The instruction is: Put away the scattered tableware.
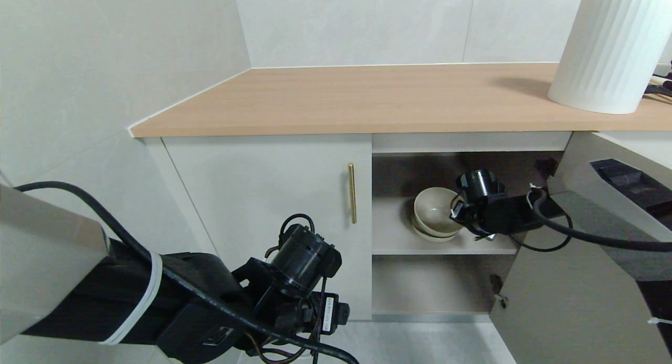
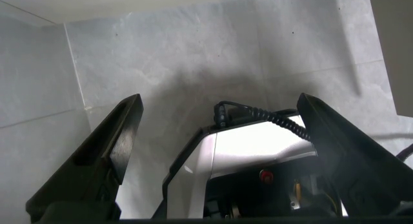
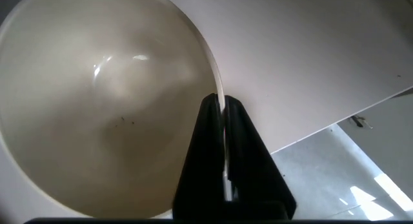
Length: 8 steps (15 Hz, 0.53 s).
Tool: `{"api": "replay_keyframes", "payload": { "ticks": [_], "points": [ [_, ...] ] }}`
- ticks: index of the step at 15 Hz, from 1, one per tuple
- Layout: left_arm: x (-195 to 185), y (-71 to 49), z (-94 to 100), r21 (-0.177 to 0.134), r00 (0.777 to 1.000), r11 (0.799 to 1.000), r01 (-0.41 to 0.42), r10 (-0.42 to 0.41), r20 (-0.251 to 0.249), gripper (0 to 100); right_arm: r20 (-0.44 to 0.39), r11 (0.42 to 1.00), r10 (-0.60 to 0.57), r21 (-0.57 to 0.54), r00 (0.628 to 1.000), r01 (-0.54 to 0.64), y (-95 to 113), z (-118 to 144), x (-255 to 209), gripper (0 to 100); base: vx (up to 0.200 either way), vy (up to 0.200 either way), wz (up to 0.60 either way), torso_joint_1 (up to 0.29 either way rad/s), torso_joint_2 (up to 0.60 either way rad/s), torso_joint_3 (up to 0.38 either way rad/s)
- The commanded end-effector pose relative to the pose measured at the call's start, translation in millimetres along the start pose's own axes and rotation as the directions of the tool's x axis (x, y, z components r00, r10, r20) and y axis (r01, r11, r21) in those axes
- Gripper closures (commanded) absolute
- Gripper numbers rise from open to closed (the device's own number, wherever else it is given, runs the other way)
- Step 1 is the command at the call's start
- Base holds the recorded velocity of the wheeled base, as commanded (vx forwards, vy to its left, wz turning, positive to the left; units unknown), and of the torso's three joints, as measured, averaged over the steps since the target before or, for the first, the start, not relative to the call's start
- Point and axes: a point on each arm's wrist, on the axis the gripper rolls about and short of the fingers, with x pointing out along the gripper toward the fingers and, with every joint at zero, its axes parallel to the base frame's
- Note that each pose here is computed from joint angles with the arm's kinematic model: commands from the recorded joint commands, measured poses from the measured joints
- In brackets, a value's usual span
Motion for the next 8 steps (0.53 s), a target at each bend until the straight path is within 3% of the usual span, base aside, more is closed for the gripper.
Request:
{"api": "replay_keyframes", "payload": {
  "ticks": [1, 8],
  "points": [
    [0.4, -0.2, 0.0, 0.000, 1.000, 1.000, 0.000, 0.000, 0.000, 0, -0.002, 1.000, -0.003, -0.001, 1.000, 0.003, -0.4, -0.8, 1.0, 0, 0.000, 0.000, 0.00, 0.000, 0.00, 0.000],
    [-0.1, -0.1, 0.2, -0.001, 1.000, 1.000, 0.000, 0.000, 0.001, 0, -0.019, 1.000, 0.002, -0.011, 1.000, -0.002, -0.1, -3.6, -6.1, 0, 0.000, 0.000, 0.00, 0.000, 0.00, 0.000]
  ]
}}
